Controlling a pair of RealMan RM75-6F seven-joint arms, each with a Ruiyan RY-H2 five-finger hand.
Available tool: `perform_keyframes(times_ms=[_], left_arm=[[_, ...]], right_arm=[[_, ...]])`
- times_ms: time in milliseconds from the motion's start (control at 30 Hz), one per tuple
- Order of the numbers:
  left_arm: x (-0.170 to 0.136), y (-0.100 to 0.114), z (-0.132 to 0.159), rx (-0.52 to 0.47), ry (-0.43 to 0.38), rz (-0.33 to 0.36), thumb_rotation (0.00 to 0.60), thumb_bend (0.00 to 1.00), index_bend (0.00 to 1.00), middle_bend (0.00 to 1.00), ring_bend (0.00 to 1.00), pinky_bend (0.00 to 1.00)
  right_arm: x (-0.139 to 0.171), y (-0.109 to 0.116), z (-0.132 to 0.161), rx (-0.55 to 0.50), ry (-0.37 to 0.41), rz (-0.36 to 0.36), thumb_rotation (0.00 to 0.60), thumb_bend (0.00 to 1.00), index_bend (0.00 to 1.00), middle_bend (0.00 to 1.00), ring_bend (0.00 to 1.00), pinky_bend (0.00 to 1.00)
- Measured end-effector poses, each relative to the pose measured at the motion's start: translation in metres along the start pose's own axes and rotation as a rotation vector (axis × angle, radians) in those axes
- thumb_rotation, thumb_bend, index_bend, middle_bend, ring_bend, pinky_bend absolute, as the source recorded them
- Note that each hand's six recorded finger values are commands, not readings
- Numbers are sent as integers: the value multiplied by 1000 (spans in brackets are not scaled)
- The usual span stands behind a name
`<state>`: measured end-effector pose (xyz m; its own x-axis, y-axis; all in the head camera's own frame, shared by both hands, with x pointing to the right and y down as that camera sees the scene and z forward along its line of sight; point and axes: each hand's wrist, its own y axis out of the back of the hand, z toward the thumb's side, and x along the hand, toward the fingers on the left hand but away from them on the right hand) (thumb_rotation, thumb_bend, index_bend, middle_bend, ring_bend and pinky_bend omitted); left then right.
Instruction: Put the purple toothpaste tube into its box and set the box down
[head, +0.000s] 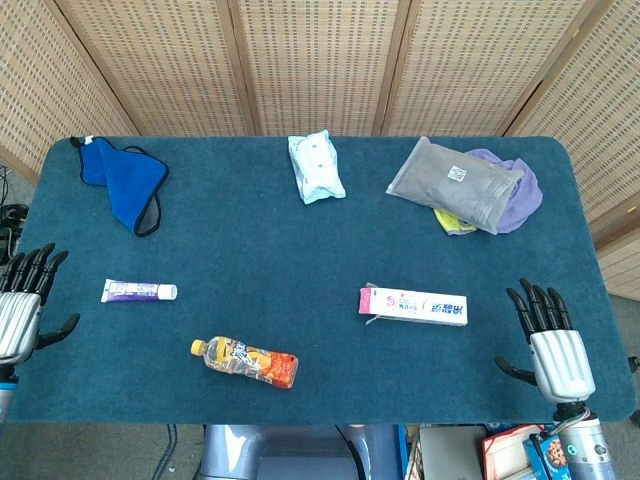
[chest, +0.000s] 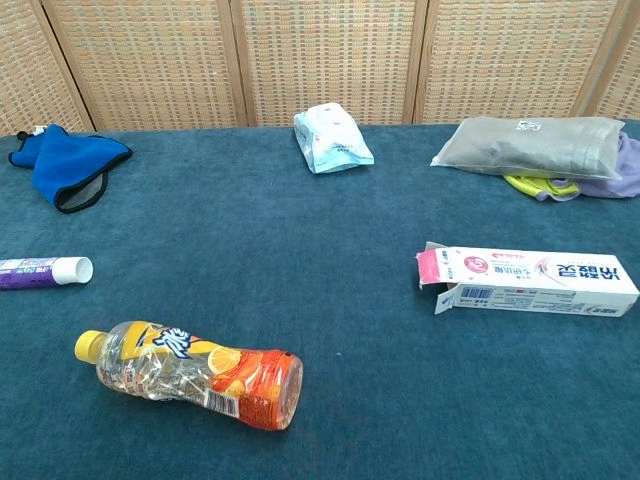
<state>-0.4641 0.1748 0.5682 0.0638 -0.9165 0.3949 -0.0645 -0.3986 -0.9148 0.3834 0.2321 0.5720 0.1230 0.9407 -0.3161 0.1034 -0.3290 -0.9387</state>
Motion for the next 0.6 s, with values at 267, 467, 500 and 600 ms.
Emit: perform_keyframes(times_ms=[267,467,500,600], left_arm=[[43,-20,-6,65,3,-161,600,307,177,63,3,81],[65,-35,-11,118,17,-218,600,307,233,148,95,175],[67,-38,-12,125,20,-225,600,307,247,157,106,182],[74,-45,-16,146,29,-253,600,307,271,171,118,188]], right_arm=[[1,0,1,3,2,-1,600,95,0,0,0,0],[1,1,-1,0,-1,-9,600,95,0,0,0,0],[1,2,-1,0,-1,-9,600,95,0,0,0,0],[1,2,-1,-1,-2,-10,600,95,0,0,0,0]])
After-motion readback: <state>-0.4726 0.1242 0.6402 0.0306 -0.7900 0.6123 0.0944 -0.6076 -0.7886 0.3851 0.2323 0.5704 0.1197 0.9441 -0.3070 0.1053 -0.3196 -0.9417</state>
